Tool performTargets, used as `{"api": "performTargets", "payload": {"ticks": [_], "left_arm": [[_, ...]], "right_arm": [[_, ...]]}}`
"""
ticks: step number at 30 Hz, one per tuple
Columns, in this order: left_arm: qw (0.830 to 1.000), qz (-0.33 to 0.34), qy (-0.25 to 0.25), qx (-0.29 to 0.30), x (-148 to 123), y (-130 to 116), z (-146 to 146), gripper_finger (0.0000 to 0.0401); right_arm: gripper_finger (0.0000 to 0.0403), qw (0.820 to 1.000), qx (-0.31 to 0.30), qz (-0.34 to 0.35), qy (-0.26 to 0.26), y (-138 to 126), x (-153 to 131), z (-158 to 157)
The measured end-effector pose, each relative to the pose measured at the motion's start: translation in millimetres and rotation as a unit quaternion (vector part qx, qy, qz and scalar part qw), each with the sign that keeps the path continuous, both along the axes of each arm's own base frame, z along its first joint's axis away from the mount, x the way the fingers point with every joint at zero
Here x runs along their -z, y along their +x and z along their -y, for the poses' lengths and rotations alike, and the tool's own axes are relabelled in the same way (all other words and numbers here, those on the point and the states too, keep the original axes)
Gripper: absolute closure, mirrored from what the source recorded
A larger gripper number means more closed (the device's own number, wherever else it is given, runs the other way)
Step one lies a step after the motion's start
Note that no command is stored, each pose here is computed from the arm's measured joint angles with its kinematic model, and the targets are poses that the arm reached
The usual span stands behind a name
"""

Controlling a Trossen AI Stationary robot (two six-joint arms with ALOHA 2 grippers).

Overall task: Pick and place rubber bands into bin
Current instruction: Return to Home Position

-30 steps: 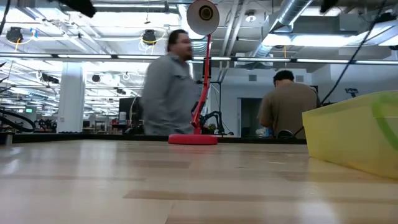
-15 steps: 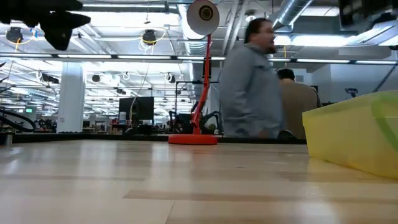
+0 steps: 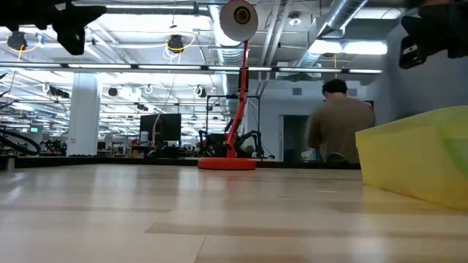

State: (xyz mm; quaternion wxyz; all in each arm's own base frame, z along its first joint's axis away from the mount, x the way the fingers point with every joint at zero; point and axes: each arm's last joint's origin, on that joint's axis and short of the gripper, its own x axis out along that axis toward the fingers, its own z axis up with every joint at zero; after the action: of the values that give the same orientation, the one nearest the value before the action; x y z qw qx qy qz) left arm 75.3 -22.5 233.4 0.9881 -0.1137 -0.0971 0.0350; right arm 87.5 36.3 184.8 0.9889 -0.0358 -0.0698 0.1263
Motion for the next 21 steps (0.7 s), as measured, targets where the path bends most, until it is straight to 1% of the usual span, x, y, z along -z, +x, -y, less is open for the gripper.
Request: {"api": "performTargets", "payload": {"ticks": [2, 3, 5, 9, 13, 15, 21], "left_arm": [[1.000, -0.005, -0.012, -0.024, 7, 2, -1, 0.0262], [0.999, -0.015, -0.014, -0.025, 14, 4, -1, 0.0262], [1.000, -0.022, -0.011, -0.012, 27, 9, 1, 0.0262], [1.000, -0.004, -0.018, 0.016, 48, 15, 2, 0.0262], [0.999, -0.031, -0.018, 0.010, 54, 17, 0, 0.0262], [0.999, -0.052, -0.010, 0.012, 58, 18, -1, 0.0262], [0.997, -0.073, 0.023, 0.026, 62, 21, 0, 0.0262]], "right_arm": [[0.0301, 1.000, 0.006, -0.010, 0.015, 3, 7, 2], [0.0301, 0.999, 0.009, -0.025, 0.019, 3, 10, 3], [0.0301, 0.999, 0.004, -0.028, 0.030, 4, 10, 4], [0.0301, 0.999, 0.015, -0.029, 0.029, 6, 11, 6], [0.0301, 0.998, 0.030, -0.034, 0.040, 7, 11, 9], [0.0301, 0.998, 0.032, -0.042, 0.047, 7, 12, 9], [0.0301, 0.997, 0.031, -0.062, 0.047, 7, 16, 9]]}}
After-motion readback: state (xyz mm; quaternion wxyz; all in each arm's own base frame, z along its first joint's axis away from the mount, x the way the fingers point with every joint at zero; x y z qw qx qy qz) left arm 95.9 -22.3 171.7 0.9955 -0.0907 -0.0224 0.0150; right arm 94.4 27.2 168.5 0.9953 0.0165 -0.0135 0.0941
